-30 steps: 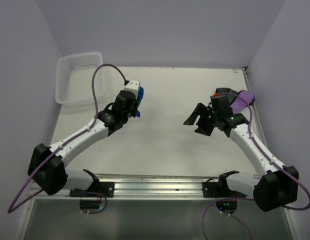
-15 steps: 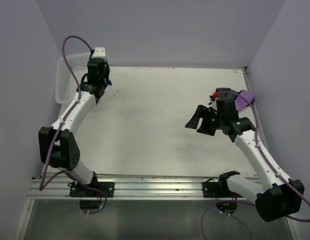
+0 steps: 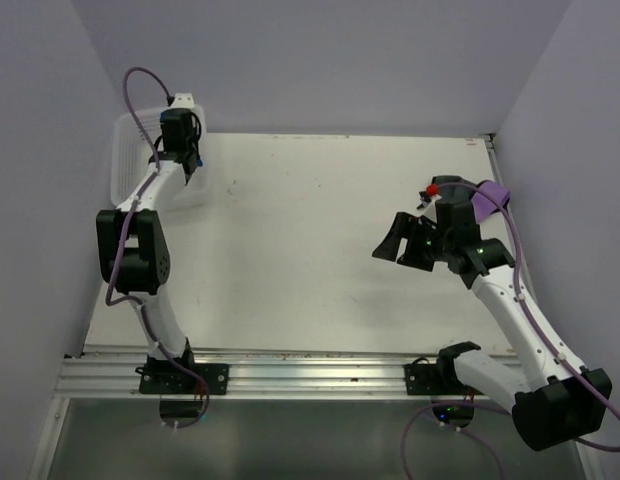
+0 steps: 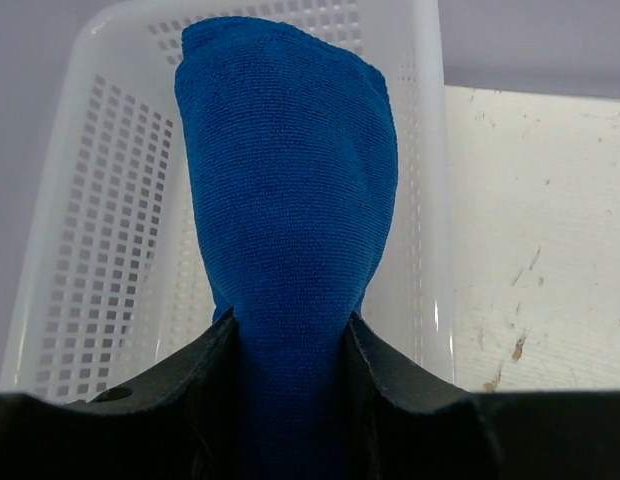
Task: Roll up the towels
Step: Place the rolled towel into the container
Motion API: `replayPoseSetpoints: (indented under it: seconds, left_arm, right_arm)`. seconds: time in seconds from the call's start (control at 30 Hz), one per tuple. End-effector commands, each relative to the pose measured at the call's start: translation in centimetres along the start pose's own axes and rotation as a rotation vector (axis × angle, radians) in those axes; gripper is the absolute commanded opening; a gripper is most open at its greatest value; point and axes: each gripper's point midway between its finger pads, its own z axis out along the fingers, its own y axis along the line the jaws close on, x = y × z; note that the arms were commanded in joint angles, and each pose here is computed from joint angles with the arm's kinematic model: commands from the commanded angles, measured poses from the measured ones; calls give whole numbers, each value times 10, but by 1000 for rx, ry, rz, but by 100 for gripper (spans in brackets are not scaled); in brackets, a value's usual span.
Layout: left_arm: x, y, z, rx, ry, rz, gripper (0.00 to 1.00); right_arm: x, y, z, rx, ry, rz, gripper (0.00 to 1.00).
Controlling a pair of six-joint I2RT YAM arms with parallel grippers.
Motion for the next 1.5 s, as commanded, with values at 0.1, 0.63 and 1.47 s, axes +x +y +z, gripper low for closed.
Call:
replayPoseSetpoints:
  seconds: [0.1, 0.63, 1.47]
  left_arm:
    - [-6, -9, 24, 45, -85, 98, 1]
    - [57, -11, 40, 82, 7, 54, 12]
    - [104, -20, 51, 104, 98, 50, 41]
  right_arm:
    - [-8, -8, 4, 32, -35, -35, 77]
    - [-10, -16, 8, 76, -24, -27, 78]
    - [-15, -22, 7, 109, -39, -16, 78]
